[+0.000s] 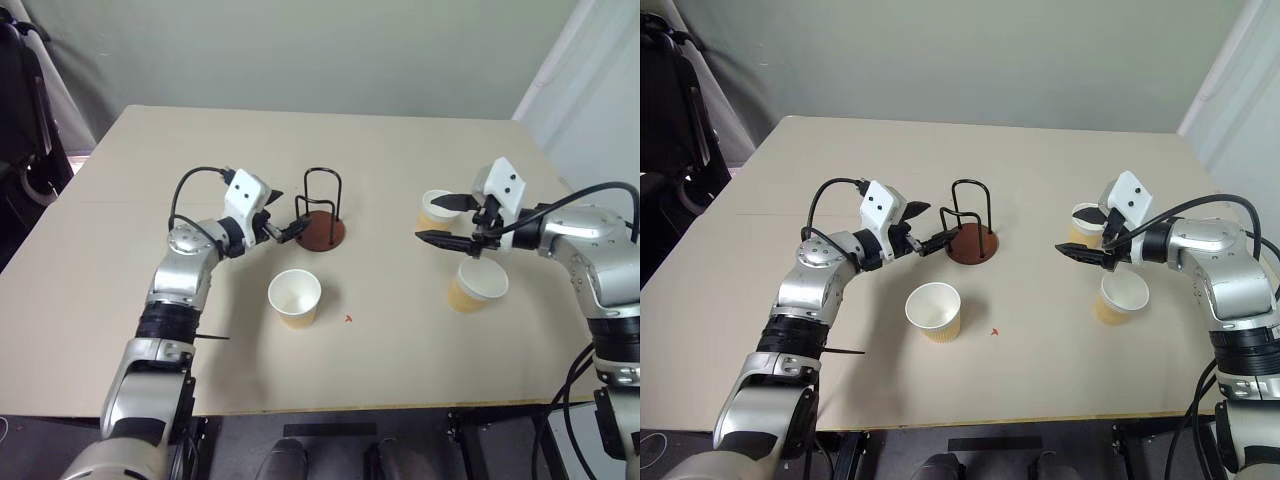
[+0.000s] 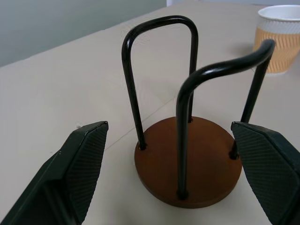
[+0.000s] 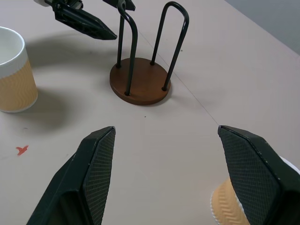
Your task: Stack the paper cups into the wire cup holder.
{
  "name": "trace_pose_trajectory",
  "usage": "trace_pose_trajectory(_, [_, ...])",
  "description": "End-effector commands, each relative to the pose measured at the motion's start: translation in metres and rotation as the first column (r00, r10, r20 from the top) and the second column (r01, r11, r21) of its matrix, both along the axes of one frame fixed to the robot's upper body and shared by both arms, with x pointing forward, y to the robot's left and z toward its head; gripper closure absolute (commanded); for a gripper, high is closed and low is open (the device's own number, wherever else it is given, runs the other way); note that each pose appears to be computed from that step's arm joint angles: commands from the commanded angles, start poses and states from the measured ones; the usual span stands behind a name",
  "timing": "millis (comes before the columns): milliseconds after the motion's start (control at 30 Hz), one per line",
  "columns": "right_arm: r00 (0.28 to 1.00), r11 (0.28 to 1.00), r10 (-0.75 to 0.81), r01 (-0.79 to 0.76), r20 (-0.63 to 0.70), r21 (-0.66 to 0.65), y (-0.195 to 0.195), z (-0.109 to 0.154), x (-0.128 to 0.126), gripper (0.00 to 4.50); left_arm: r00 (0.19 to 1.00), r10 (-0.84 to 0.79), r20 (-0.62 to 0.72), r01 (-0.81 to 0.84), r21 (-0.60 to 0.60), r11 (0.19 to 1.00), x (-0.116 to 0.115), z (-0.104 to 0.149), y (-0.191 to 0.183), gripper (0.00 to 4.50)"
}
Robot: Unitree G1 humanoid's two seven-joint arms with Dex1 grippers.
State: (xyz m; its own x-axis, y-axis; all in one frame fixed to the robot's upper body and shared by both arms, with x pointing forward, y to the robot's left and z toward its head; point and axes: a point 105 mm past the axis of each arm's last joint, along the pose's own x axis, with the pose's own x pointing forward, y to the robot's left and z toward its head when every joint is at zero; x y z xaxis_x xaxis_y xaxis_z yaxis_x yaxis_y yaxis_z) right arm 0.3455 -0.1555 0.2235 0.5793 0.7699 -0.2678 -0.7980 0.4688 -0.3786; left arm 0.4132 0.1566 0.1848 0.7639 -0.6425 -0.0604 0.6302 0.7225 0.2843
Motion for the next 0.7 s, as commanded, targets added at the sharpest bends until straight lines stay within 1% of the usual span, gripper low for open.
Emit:
trace_pose_trajectory(33, [0.998,1.0,-0.011,0.011,0.058,0.007,-0.003,0.015,-0.004,1.0,0.999,-0.014,0.046,0.014,-0.001,1.0,0.003,0.011,-0.007,0.0])
trace_pose_trajectory(200, [0.998,1.0,-0.015,0.014,0.061,0.011,-0.004,0.015,-0.004,1.0,1.0,-0.016,0.016,0.016,-0.016,1.0,0.005,-0.002,-0.016,0.0])
trace_pose_trajectory(267, [0.998,1.0,-0.015,0.014,0.061,0.012,-0.003,0.015,-0.004,0.95,1.0,-0.014,-0.001,0.014,-0.023,1.0,0.006,-0.009,-0.021,0.37])
trace_pose_trajectory(300, [0.998,1.0,-0.015,0.014,0.061,0.012,-0.003,0.015,-0.004,0.95,1.0,-0.011,-0.007,0.011,-0.029,1.0,0.006,-0.011,-0.023,0.62])
trace_pose_trajectory(367, [0.998,1.0,-0.016,0.015,0.062,0.014,-0.003,0.016,-0.004,0.95,1.0,-0.023,-0.02,0.022,-0.036,0.999,0.006,-0.017,-0.03,1.31])
trace_pose_trajectory(400, [0.998,1.0,-0.016,0.015,0.063,0.015,-0.003,0.016,-0.004,0.95,0.999,-0.028,-0.022,0.027,-0.038,0.999,0.005,-0.018,-0.032,1.73])
trace_pose_trajectory(533, [0.998,1.0,-0.02,0.018,0.064,0.018,-0.004,0.017,-0.005,0.95,0.999,-0.035,-0.029,0.034,-0.047,0.998,0.005,-0.02,-0.035,3.14])
trace_pose_trajectory(567, [0.998,1.0,-0.021,0.02,0.064,0.018,-0.004,0.017,-0.005,0.95,0.999,-0.035,-0.029,0.034,-0.05,0.998,0.005,-0.02,-0.035,3.58])
trace_pose_trajectory(633, [0.998,1.0,-0.024,0.023,0.064,0.02,-0.004,0.017,-0.005,0.95,0.999,-0.034,-0.03,0.032,-0.053,0.998,0.005,-0.019,-0.035,4.26])
trace_pose_trajectory(667, [0.998,0.999,-0.025,0.024,0.064,0.021,-0.005,0.017,-0.006,0.95,0.999,-0.033,-0.03,0.031,-0.053,0.998,0.006,-0.019,-0.034,4.48])
trace_pose_trajectory(700, [0.998,0.999,-0.026,0.025,0.063,0.022,-0.005,0.017,-0.006,0.95,0.999,-0.031,-0.029,0.03,-0.051,0.998,0.006,-0.018,-0.033,4.48])
